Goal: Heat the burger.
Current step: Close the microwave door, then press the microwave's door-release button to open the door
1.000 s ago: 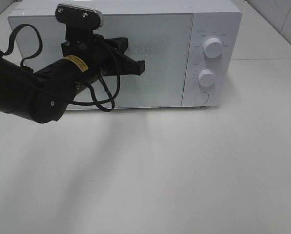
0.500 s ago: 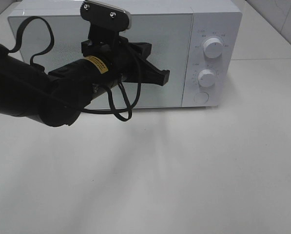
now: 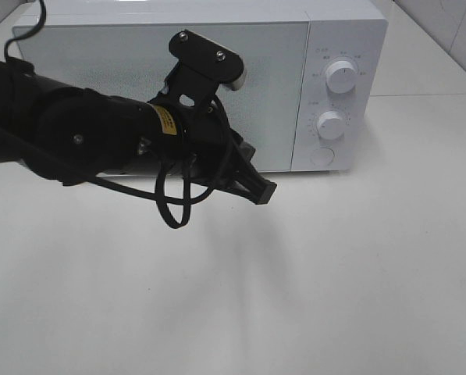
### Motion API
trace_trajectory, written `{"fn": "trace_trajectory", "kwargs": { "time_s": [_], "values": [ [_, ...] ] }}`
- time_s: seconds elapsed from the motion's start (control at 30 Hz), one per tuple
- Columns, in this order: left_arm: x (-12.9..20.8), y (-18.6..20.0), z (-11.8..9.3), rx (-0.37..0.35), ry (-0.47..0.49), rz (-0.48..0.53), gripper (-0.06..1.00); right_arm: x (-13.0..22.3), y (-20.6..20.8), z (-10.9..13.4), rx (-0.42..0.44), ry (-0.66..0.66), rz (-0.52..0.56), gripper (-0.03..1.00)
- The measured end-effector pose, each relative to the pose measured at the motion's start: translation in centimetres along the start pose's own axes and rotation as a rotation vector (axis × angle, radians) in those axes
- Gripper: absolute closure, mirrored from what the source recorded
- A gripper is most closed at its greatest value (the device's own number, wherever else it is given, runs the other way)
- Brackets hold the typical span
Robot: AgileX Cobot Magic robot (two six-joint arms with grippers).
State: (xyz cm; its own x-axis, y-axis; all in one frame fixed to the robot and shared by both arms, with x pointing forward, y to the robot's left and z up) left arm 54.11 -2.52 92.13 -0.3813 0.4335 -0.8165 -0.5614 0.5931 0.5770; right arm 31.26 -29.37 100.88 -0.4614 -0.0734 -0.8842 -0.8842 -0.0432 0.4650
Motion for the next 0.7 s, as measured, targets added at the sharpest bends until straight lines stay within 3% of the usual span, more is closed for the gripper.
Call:
{"fn": "trace_trajectory", "kwargs": {
  "time_s": [0.23, 0.3, 0.43, 0.5, 0.7],
  "values": [
    [1.1, 3.2, -0.6, 0.033, 0.015, 0.154, 0.94, 0.0, 0.0, 0.0, 0.000, 0.000, 0.000, 0.48],
    [2.0, 5.6, -0.4, 0.031, -0.014, 0.254, 0.94, 0.0, 0.0, 0.0, 0.000, 0.000, 0.000, 0.48],
    [2.7, 8.1, -0.2, 0.022, -0.026, 0.336, 0.94, 0.0, 0.0, 0.0, 0.000, 0.000, 0.000, 0.48],
    [3.1, 11.0, -0.1, 0.022, -0.018, 0.398, 0.94, 0.0, 0.0, 0.0, 0.000, 0.000, 0.000, 0.48],
    [2.4, 14.8, -0.1, 0.011, 0.035, 0.399, 0.94, 0.0, 0.0, 0.0, 0.000, 0.000, 0.000, 0.48]
  ]
}}
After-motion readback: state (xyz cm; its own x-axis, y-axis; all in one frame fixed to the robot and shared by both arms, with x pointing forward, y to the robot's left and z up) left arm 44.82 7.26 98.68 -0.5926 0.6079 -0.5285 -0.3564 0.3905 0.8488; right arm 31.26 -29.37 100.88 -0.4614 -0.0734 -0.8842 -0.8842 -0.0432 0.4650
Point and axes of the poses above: a point on each arm's last joint axis where the gripper is mounted, y pointing back along that axis away from the gripper, z along the wrist's bending axis when the last joint is at zero, x = y × z, the point moved 9 cm from there along -y, pointing out along that axis toward the gripper, and after that the axes turned 2 degrees about y, right-handed, at the moved point
